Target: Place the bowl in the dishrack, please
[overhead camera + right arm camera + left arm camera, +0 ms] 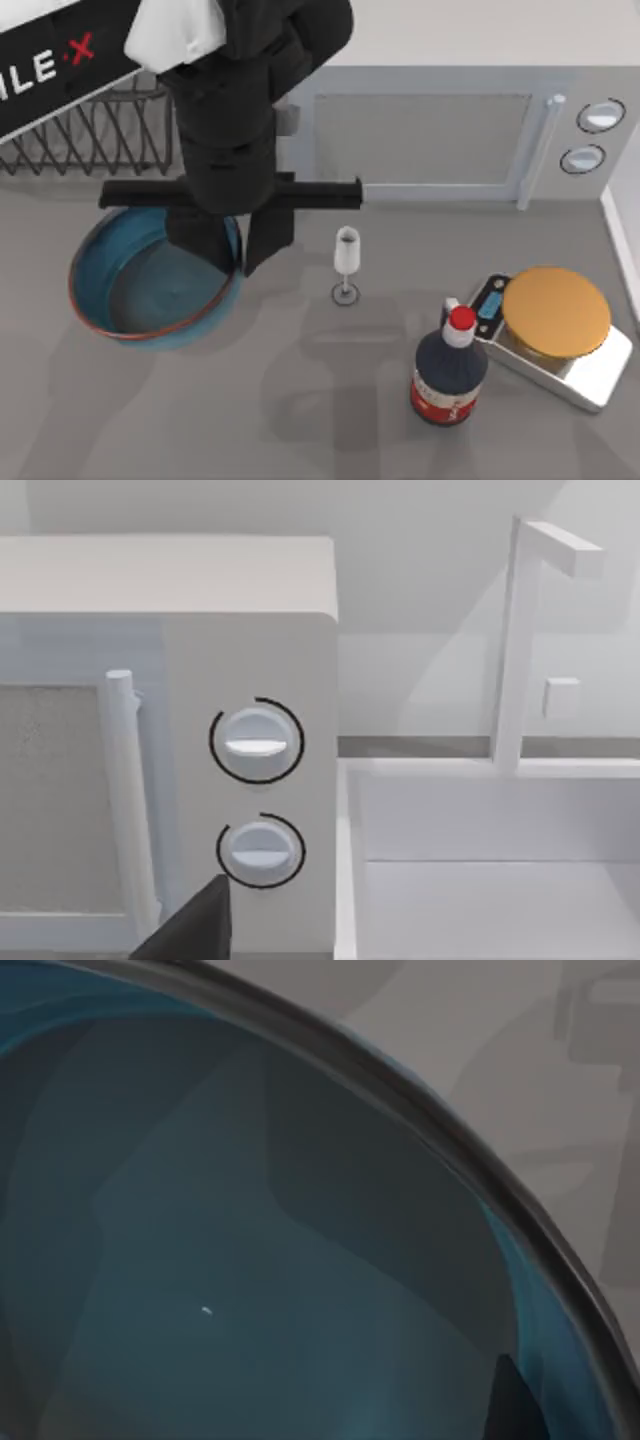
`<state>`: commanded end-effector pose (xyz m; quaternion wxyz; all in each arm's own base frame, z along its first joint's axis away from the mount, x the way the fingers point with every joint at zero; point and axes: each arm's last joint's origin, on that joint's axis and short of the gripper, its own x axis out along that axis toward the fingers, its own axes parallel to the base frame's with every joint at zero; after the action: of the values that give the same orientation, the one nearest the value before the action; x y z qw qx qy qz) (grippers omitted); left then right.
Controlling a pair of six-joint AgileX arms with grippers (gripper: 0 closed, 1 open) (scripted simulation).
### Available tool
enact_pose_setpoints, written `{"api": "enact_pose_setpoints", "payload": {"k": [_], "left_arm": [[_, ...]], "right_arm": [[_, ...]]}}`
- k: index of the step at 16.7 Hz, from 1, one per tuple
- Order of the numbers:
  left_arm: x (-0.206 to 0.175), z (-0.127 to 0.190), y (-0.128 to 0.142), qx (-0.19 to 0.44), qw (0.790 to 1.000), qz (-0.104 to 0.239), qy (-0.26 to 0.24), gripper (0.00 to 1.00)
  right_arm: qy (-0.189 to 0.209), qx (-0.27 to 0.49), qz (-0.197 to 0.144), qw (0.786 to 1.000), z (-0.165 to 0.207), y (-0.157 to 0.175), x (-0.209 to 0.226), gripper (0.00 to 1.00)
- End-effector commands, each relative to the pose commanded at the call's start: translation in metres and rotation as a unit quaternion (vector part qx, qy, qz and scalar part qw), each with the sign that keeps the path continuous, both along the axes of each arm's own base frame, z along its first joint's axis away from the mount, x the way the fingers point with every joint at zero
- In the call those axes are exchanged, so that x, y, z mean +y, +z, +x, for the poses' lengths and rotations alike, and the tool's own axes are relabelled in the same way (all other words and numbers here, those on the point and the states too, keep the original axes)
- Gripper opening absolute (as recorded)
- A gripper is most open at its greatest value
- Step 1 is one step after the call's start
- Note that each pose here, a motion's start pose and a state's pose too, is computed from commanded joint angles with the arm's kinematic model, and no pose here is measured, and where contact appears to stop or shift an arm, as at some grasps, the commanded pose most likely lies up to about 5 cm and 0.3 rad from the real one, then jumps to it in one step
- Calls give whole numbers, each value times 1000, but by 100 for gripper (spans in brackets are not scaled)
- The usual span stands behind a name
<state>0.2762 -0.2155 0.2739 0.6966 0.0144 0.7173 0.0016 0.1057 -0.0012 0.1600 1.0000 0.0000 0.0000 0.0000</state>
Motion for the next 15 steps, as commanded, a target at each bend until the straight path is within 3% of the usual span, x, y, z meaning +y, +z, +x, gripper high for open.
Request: {"api": "enact_pose_setpoints", "payload": {"k": [4, 11, 15], "left_arm": [[10, -10, 49, -13, 1000, -10, -1, 0], [15, -10, 54, -19, 1000, -16, 0, 0], [47, -3, 68, -82, 994, -70, 12, 0]], "right_arm": [[0, 0, 0, 1000, 0, 0, 0, 100], [0, 0, 0, 1000, 0, 0, 0, 100], [0, 0, 0, 1000, 0, 0, 0, 100]]}}
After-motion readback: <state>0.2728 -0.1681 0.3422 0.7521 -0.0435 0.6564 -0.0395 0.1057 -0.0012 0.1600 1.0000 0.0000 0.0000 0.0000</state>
